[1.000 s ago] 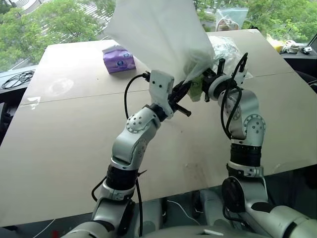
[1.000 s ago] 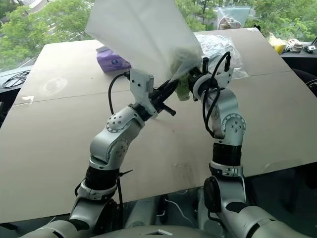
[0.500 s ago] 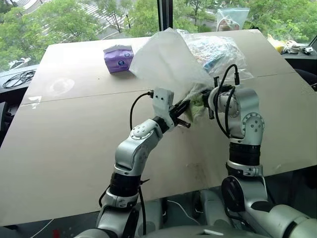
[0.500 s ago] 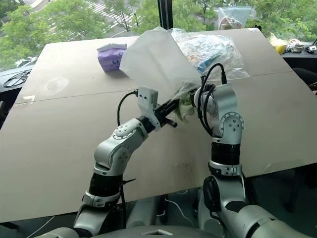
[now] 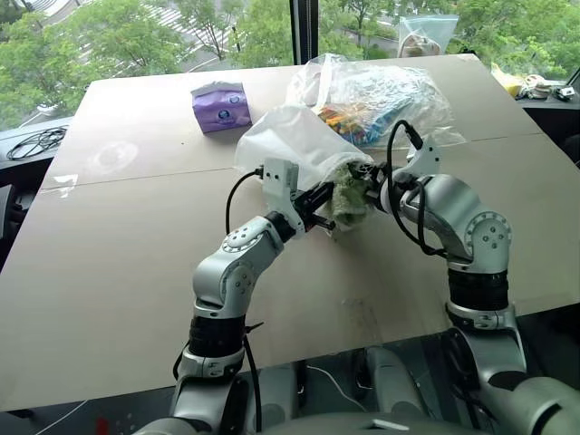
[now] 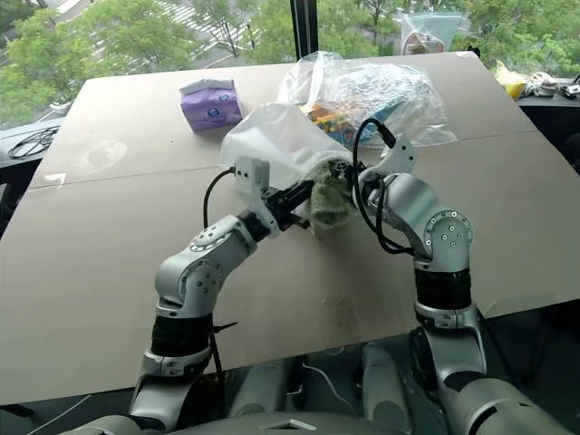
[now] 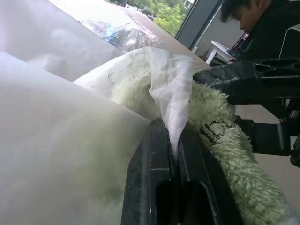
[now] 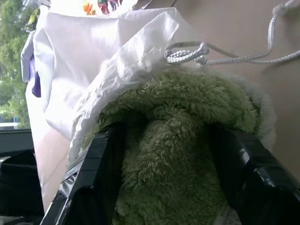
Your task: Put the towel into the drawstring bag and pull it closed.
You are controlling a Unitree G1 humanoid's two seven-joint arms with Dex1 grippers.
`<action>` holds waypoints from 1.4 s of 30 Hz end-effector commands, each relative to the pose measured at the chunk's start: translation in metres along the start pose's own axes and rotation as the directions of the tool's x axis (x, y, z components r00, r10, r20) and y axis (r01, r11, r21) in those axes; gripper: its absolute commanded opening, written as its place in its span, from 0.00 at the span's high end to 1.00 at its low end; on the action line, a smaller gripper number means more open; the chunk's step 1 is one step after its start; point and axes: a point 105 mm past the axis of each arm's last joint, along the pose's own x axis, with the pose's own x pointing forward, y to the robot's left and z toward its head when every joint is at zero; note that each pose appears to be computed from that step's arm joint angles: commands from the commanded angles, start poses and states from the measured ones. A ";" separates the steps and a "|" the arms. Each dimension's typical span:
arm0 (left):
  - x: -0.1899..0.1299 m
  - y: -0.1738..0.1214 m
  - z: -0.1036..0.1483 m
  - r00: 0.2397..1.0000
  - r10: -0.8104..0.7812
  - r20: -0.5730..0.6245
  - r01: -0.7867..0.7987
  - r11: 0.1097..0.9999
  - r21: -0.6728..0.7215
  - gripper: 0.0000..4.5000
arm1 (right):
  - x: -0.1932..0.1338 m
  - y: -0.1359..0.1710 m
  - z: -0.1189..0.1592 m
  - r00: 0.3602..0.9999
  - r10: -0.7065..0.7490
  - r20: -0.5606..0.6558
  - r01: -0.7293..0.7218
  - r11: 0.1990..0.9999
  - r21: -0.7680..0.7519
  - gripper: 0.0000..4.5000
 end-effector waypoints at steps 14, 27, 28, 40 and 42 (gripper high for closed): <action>-0.003 -0.008 0.014 0.993 -0.117 0.009 0.117 0.993 -0.011 1.00 | -0.030 -0.003 -0.035 0.888 0.335 -0.316 -0.429 0.352 -0.832 0.33; -0.009 -0.024 0.001 0.978 -0.204 -0.053 0.203 0.979 -0.022 1.00 | 0.028 0.000 -0.031 0.933 0.360 -0.005 -0.154 0.386 -0.910 0.72; -0.010 -0.026 0.000 0.975 -0.216 -0.060 0.215 0.976 -0.021 1.00 | 0.027 0.005 -0.032 0.922 0.386 0.012 -0.162 0.414 -0.896 0.83; -0.020 -0.047 -0.001 0.930 -0.358 -0.084 0.357 0.934 -0.033 1.00 | -0.008 0.036 -0.025 0.714 0.698 0.053 -0.639 0.681 -0.358 0.99; -0.023 -0.051 -0.001 0.916 -0.392 -0.089 0.389 0.920 -0.044 1.00 | -0.015 0.040 -0.021 0.679 0.731 0.064 -0.697 0.669 -0.259 0.99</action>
